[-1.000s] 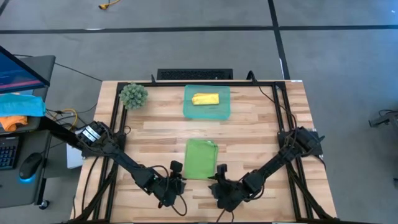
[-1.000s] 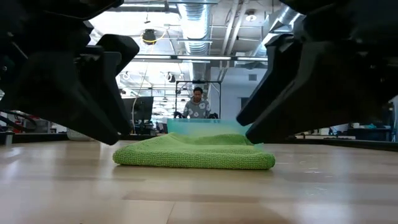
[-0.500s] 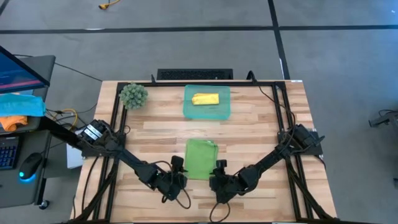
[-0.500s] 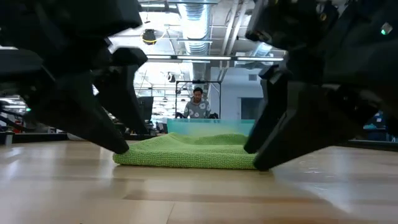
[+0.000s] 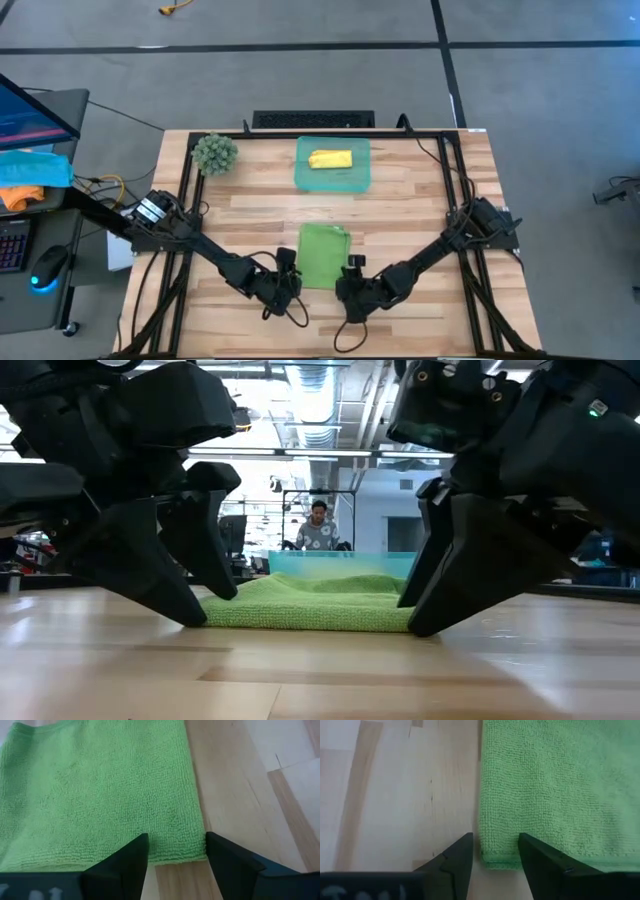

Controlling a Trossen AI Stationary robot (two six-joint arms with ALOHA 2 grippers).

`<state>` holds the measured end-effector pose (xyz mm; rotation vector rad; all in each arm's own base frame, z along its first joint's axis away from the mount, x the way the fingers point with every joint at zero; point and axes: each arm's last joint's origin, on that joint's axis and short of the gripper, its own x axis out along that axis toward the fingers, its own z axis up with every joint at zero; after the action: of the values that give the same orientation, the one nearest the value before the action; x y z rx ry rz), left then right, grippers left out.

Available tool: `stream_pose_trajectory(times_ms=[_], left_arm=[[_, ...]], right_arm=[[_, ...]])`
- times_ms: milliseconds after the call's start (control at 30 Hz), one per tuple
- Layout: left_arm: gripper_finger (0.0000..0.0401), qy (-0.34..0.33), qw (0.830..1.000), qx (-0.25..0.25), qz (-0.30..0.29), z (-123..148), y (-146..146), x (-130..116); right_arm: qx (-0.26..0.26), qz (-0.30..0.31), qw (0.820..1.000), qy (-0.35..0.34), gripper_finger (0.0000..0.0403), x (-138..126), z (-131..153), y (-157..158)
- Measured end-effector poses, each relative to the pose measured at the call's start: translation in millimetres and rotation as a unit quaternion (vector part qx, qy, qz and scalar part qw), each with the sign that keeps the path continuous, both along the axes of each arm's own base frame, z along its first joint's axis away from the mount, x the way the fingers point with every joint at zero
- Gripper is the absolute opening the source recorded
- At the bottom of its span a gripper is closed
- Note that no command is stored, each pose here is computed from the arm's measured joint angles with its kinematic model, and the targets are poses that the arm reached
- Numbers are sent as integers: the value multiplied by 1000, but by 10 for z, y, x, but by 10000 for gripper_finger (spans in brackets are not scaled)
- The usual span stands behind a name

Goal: Roll microfiber towels into tight, uniform cylinder then place into a basket
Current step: Roll the green microfiber cloth

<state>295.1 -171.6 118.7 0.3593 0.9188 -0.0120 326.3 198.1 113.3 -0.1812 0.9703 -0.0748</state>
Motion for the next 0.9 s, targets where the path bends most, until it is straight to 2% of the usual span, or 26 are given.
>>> stream_pose_trajectory(times_ms=[133,267,400,667,900], left_arm=[[189,10,1000,-3,-21,1,7,7],[165,12,1000,-11,-15,0,40,27],[117,17,999,-27,0,-4,83,47],[10,35,998,-57,-6,-10,100,55],[12,51,991,-121,15,49,84,54]], right_arm=[[21,-6,1000,7,151,22,3,-30],[27,-6,1000,10,115,35,3,-44],[26,-7,1000,11,87,35,2,-50],[25,-3,1000,5,43,23,-1,-15],[60,27,998,8,10,2,46,129]])
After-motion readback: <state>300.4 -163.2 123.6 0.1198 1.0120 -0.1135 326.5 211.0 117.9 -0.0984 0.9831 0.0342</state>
